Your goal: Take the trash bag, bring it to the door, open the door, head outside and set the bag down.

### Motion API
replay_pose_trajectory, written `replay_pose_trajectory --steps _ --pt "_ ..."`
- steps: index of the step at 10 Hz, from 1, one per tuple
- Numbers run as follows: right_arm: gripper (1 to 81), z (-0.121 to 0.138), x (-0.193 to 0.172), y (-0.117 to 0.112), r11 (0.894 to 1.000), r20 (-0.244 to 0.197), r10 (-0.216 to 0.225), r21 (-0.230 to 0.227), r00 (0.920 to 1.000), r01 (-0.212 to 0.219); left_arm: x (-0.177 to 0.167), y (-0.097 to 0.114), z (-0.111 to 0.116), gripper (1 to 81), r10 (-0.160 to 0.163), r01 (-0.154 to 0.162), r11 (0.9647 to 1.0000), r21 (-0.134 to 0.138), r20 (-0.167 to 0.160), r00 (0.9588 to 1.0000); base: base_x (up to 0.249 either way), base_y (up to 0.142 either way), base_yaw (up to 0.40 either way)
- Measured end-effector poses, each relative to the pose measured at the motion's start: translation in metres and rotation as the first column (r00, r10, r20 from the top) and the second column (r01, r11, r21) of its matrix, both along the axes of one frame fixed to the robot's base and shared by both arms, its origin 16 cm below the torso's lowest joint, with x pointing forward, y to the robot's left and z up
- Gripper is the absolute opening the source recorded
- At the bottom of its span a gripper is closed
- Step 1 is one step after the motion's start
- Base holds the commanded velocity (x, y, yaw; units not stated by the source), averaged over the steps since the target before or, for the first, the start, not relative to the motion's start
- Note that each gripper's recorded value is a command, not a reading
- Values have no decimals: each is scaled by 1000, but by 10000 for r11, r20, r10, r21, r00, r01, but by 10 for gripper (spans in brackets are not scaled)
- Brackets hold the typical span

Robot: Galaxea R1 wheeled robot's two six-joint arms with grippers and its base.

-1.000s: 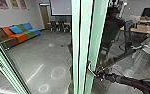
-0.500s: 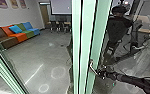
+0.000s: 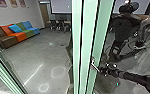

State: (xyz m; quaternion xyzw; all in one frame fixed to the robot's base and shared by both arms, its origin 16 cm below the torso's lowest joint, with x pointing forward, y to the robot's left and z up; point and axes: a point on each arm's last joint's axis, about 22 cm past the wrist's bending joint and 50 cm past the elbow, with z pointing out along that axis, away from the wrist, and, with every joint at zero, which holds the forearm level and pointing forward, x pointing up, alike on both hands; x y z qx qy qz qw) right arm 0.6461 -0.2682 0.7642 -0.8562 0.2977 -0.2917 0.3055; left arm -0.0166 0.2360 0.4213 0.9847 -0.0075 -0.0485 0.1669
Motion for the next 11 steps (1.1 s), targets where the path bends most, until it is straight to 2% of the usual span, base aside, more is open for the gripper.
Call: replay_pose_trajectory --steps 3,7,8,9,10,11 --pt "811 16 13 -19 9995 203 -90 -295 9998 96 3 0 0 10 8 -8 10000 -1 23 10000 0 0 0" --pt "811 38 27 -44 9958 721 54 -916 9974 12 0 0 0 10 18 -18 10000 -2 -15 10000 0 0 0" --pt "811 48 31 -62 9956 797 -281 -874 9964 351 0 0 0 10 21 -21 10000 -2 -9 10000 0 0 0" --pt "811 28 11 -100 9881 -203 -803 -1333 9966 769 0 -1 0 10 20 -20 10000 -17 -15 10000 0 0 0" --pt "811 7 -15 -150 9743 -808 -1364 -1912 9873 1190 -1 -4 0 10 21 -21 10000 -44 -33 10000 0 0 0" --pt "811 -1 -31 -185 9607 -1107 -1715 -2392 9789 1412 -2 -6 0 10 22 -22 10000 -69 -48 10000 0 0 0"
